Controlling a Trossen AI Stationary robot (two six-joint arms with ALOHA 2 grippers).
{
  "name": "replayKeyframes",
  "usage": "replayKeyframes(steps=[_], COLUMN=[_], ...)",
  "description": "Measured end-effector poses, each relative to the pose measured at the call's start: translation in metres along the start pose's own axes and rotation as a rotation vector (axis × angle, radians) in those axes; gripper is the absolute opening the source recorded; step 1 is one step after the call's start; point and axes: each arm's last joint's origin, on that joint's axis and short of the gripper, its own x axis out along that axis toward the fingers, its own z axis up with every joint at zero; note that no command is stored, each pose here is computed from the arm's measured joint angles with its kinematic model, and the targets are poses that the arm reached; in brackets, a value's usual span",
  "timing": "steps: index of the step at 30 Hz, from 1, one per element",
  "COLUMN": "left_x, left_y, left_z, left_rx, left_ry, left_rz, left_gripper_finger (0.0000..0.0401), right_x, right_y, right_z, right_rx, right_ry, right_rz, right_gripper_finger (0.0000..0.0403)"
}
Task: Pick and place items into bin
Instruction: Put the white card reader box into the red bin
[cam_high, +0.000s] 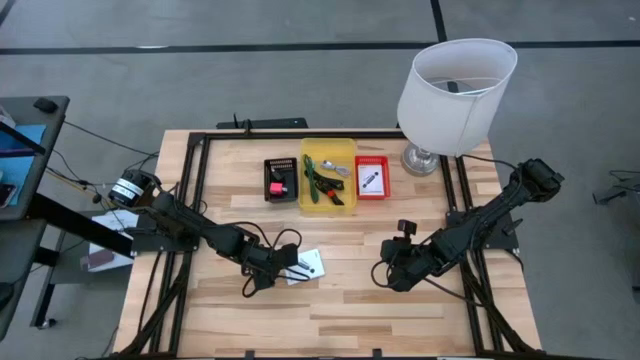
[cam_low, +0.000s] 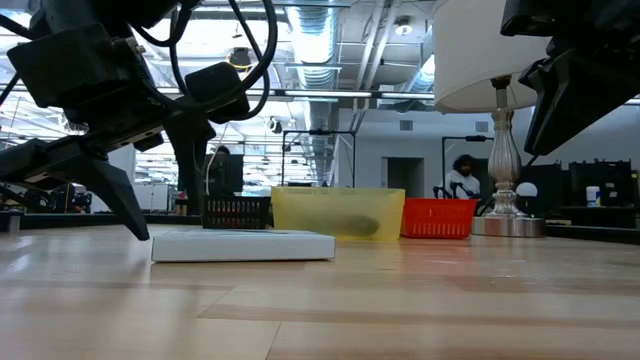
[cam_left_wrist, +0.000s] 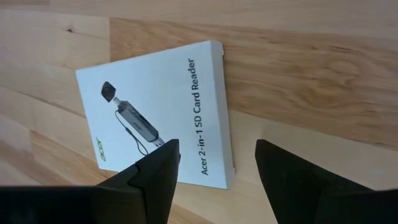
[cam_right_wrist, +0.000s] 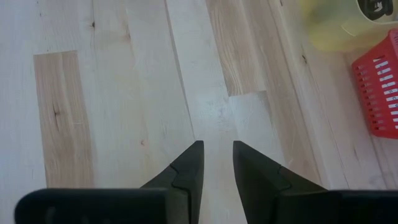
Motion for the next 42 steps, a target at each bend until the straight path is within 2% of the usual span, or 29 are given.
replayKeyframes(steps=[14,26,42], left_x=[0.0,0.012,0.016], left_y=[0.001,0.002,0.006], left_z=[0.001,0.001,-0.007], left_rx=[0.019,0.052,0.022], left_ry=[-0.017,-0.021,-0.036], left_rz=[0.002,-0.01,-0.01], left_gripper_finger=[0.0206,0.0206,0.0206], right_x=[0.0,0.0,0.0], right_y=[0.0,0.0,0.001], right_z=[0.0,0.001,0.001], right_rx=[0.001,0.004,0.007], right_ry=[-0.001,-0.007,-0.012], right_rz=[0.001,0.005,0.009], right_gripper_finger=[0.0079,0.0079,0.0079])
